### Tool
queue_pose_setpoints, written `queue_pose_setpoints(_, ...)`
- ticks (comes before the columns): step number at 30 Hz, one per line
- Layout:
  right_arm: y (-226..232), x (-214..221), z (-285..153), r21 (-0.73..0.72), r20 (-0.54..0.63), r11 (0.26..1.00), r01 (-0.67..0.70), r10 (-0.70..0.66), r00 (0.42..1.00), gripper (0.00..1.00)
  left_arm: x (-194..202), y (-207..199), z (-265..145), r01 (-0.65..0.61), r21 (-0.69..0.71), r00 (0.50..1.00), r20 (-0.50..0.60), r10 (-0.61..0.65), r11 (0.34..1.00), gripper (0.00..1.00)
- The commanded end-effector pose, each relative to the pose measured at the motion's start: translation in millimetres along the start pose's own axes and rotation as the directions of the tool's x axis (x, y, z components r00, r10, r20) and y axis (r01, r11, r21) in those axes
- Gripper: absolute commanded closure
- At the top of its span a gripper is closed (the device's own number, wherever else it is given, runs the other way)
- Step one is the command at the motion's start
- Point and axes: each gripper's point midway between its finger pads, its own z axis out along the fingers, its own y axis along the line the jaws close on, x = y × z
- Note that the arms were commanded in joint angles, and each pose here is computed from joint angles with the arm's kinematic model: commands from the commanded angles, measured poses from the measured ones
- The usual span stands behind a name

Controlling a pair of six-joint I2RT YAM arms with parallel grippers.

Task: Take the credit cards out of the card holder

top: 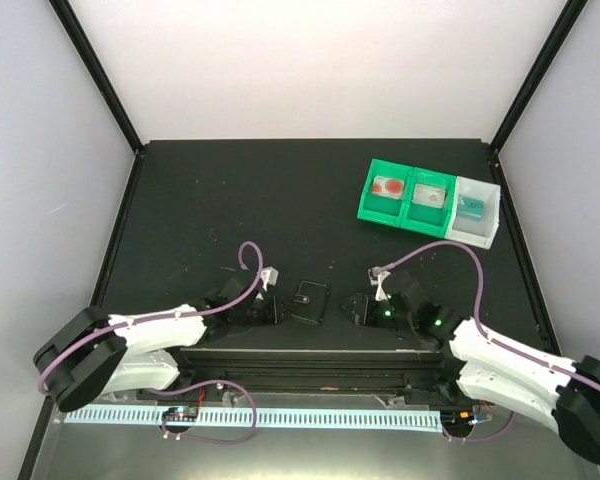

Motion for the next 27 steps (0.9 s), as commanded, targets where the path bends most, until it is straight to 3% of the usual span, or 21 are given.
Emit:
queue_pose_setpoints(1, 20.9, -12.8, 11.8, -0.072, 0.018, 0.997, 0.021, -0.019, 1.000, 0.51, -6.9, -23.1, 9.1, -0.088, 0.082, 0.996, -0.012, 0.089, 0.993, 0.84)
queue_pose_setpoints(8, 16.6, -10.8, 39.5, -0.065, -0.022, 0.998, 0.010, -0.012, 1.000, 0.51, 7.6, -3.8, 20.0, -0.066, 0.046, 0.996, -0.062, 0.069, 0.997, 0.98)
queue_pose_setpoints(18, 13.2, 3.5, 78.8, -0.074, -0.143, 0.997, 0.029, -0.039, 0.989, 0.48, 18.3, -3.1, 30.0, -0.025, 0.093, 0.994, -0.105, 0.035, 0.995, 0.98)
queue_pose_setpoints(27, 1.4, 9.4, 90.3, -0.054, -0.155, 0.999, 0.007, -0.015, 0.988, 0.59, 24.4, -2.1, 32.8, -0.018, 0.113, 0.992, -0.123, 0.032, 0.993, 0.98)
